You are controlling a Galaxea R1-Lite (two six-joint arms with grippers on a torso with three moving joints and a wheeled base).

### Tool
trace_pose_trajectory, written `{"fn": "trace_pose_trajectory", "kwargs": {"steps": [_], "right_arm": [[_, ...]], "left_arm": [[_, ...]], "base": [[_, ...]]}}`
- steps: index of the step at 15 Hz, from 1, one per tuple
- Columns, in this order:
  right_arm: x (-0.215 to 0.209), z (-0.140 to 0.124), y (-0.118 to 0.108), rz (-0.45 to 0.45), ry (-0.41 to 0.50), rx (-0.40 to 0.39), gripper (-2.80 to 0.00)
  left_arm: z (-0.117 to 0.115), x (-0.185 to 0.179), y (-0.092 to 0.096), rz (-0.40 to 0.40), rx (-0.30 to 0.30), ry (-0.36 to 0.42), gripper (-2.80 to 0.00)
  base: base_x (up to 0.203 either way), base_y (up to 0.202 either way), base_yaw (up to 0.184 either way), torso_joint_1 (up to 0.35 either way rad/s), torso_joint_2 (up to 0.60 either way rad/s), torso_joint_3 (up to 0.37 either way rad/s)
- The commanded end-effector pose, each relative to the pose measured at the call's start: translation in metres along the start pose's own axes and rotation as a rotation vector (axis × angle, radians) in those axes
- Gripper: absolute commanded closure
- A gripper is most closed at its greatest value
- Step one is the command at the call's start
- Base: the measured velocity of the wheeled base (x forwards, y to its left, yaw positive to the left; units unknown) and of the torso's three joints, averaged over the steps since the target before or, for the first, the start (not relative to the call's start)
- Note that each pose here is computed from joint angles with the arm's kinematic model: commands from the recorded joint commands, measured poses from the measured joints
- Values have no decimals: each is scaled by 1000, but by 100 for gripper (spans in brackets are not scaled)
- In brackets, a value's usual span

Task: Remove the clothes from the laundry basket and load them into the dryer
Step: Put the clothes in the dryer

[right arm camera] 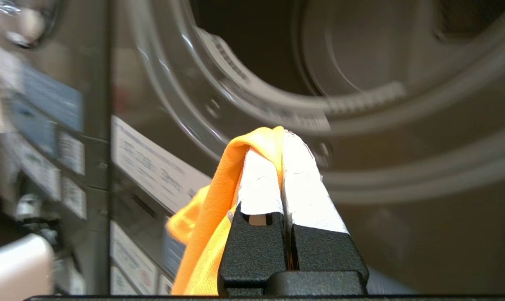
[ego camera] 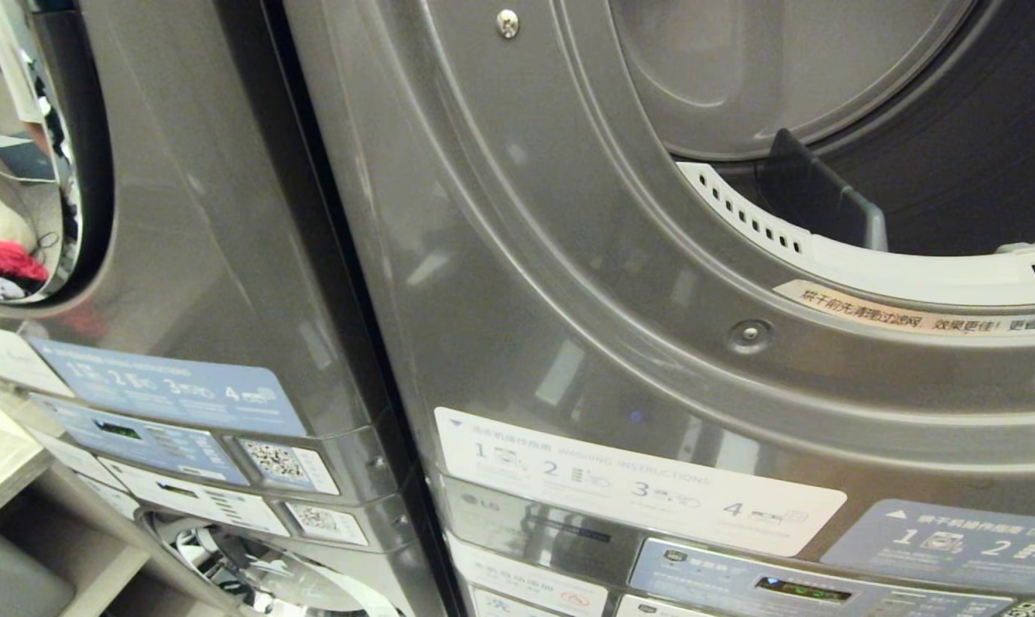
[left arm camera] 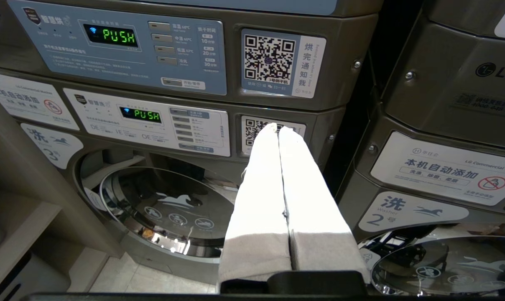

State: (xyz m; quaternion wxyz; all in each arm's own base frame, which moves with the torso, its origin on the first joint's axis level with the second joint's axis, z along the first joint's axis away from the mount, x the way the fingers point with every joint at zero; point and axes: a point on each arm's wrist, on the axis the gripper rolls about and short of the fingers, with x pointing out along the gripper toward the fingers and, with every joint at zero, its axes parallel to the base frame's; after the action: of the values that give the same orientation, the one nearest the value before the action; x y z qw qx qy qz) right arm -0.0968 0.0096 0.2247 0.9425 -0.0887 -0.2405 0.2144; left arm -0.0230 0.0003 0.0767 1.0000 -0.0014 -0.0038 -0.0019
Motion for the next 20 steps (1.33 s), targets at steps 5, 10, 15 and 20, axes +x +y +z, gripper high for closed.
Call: {"fn": "trace_pose_trajectory", "kwargs": {"steps": [5, 10, 15, 20], "right_arm": [[113, 79, -59, 103, 30, 12, 0], [195, 116, -103, 106, -62, -59, 0], [255, 127, -133, 124, -139, -127, 0], [292, 108, -116, 207, -185, -154, 0]], "left_arm": [[0, 0, 0, -1, 0, 0, 0], [0, 0, 0, 0, 0, 0, 0], [0, 0, 0, 1, 0, 1, 0], [0, 0, 0, 1, 0, 0, 0]], "base": [[0, 0, 0, 0, 0, 0], [0, 0, 0, 0, 0, 0], [0, 0, 0, 0, 0, 0], [0, 0, 0, 0, 0, 0]]}}
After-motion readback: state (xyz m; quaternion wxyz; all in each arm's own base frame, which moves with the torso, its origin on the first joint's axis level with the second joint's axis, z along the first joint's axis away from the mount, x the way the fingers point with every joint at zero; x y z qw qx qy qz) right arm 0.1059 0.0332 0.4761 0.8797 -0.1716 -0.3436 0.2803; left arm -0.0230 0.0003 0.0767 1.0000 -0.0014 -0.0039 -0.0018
